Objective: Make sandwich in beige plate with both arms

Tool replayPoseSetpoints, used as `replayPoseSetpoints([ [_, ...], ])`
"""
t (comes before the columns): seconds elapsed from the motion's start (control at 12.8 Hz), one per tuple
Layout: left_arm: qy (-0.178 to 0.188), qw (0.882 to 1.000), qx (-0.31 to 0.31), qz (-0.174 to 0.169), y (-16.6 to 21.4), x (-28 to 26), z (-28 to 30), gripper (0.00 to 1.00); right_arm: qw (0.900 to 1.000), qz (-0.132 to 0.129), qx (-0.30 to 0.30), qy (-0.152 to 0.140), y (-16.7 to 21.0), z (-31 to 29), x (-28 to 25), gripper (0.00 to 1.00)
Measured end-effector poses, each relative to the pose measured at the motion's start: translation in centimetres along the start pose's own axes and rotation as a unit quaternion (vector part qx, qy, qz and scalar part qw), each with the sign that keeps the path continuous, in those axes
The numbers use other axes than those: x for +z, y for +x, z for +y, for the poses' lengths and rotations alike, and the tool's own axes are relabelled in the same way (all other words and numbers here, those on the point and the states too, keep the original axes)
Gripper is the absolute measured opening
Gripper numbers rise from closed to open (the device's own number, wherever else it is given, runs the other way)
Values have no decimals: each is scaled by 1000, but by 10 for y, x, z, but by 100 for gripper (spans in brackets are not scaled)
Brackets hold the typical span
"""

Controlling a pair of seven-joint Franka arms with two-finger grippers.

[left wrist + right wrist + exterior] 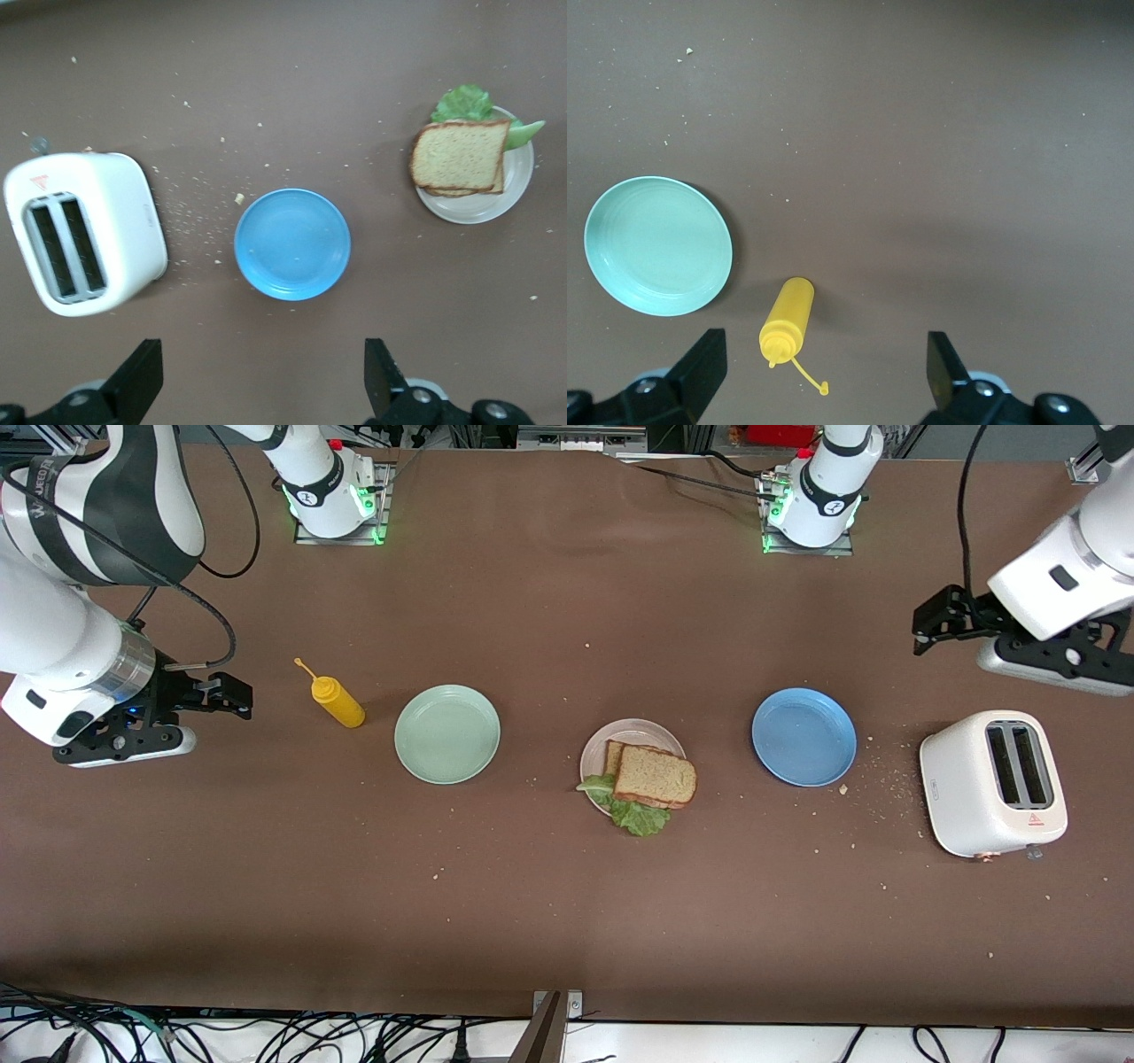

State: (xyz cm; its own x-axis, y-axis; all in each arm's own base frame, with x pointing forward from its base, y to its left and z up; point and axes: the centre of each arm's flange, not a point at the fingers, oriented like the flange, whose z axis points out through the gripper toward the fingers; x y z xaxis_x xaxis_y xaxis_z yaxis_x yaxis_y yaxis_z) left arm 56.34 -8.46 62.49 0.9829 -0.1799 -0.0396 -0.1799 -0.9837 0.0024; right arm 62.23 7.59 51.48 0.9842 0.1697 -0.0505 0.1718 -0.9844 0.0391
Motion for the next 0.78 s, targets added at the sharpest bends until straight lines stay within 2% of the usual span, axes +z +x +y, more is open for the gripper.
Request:
replayPoseSetpoints([
  [0.16, -7, 1000, -25, -3, -14, 10, 2, 100, 1000, 1, 0, 0, 0, 0, -1, 100],
  [0.78, -6, 999, -37, -15, -21, 17, -3, 100, 1000, 5, 1, 0, 1, 1, -4, 100],
])
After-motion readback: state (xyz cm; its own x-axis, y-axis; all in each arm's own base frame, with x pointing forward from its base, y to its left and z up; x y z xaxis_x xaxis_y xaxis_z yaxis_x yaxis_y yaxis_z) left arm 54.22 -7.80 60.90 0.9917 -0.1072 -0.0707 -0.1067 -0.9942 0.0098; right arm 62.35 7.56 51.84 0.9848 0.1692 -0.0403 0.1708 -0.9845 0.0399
